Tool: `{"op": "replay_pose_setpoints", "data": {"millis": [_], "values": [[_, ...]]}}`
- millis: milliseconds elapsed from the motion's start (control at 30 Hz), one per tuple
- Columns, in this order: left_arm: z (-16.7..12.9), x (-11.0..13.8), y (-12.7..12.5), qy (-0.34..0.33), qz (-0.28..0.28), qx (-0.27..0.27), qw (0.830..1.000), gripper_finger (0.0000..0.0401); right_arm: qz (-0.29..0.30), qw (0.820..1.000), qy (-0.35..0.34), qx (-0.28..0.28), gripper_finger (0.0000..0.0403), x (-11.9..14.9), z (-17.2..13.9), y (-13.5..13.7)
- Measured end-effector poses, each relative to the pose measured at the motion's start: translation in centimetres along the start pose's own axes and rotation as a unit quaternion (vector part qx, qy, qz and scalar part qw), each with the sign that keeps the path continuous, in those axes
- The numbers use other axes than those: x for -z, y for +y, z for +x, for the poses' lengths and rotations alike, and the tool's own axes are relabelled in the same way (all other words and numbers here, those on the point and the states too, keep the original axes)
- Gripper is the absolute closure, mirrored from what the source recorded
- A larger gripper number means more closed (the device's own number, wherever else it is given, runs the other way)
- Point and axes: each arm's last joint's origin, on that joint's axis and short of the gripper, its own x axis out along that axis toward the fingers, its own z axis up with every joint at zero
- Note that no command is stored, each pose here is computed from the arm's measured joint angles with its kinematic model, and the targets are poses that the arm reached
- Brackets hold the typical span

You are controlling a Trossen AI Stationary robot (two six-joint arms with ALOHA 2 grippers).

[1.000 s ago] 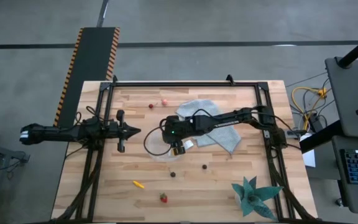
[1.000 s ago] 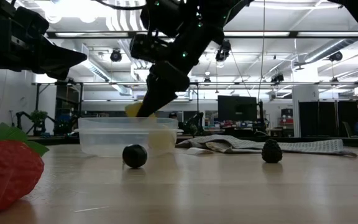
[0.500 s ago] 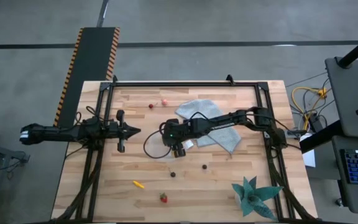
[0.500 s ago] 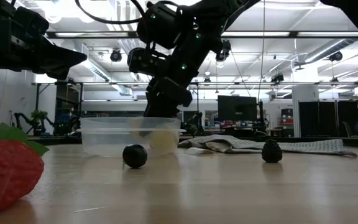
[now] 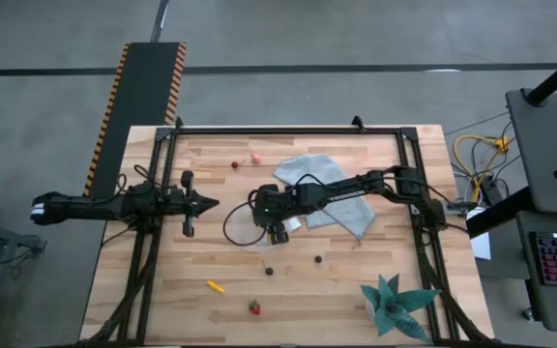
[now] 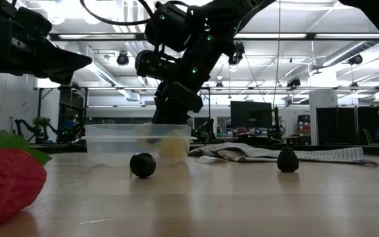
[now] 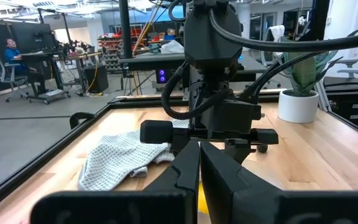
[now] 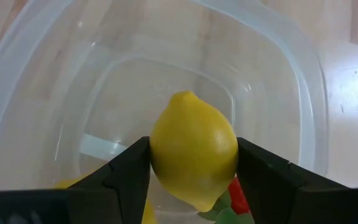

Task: Pick and placing Produce into tupperware
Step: Put the yellow lemon into the transparent bin, then put the blackberry into the transparent bin

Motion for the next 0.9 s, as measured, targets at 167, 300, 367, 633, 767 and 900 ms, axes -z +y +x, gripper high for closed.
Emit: {"op": "replay_pose_setpoints", "data": {"millis": [167, 300, 367, 633, 767, 900], "values": [[0.0, 0.0, 0.0, 0.000, 0.000, 0.000, 1.000, 0.0401, 0.012, 1.000, -0.003, 0.002, 0.0181, -0.1, 0.0, 0.0], [0.0, 0.0, 0.0, 0.000, 0.000, 0.000, 1.000, 0.0401, 0.013, 1.000, -0.004, 0.003, 0.0164, -0.1, 0.0, 0.0], [0.0, 0.0, 0.0, 0.000, 0.000, 0.000, 1.000, 0.0401, 0.011, 1.000, -0.006, 0.003, 0.0156, -0.1, 0.0, 0.0], [0.0, 0.0, 0.0, 0.000, 0.000, 0.000, 1.000, 0.0401, 0.010, 1.000, -0.007, 0.003, 0.0141, -0.1, 0.0, -0.1], [0.0, 0.0, 0.0, 0.000, 0.000, 0.000, 1.000, 0.0401, 0.010, 1.000, -0.013, 0.005, 0.0143, -0.3, -0.3, -0.1], [0.0, 0.0, 0.0, 0.000, 0.000, 0.000, 1.000, 0.0401, 0.011, 1.000, -0.024, 0.010, 0.0148, -0.7, -1.3, -0.4]]}}
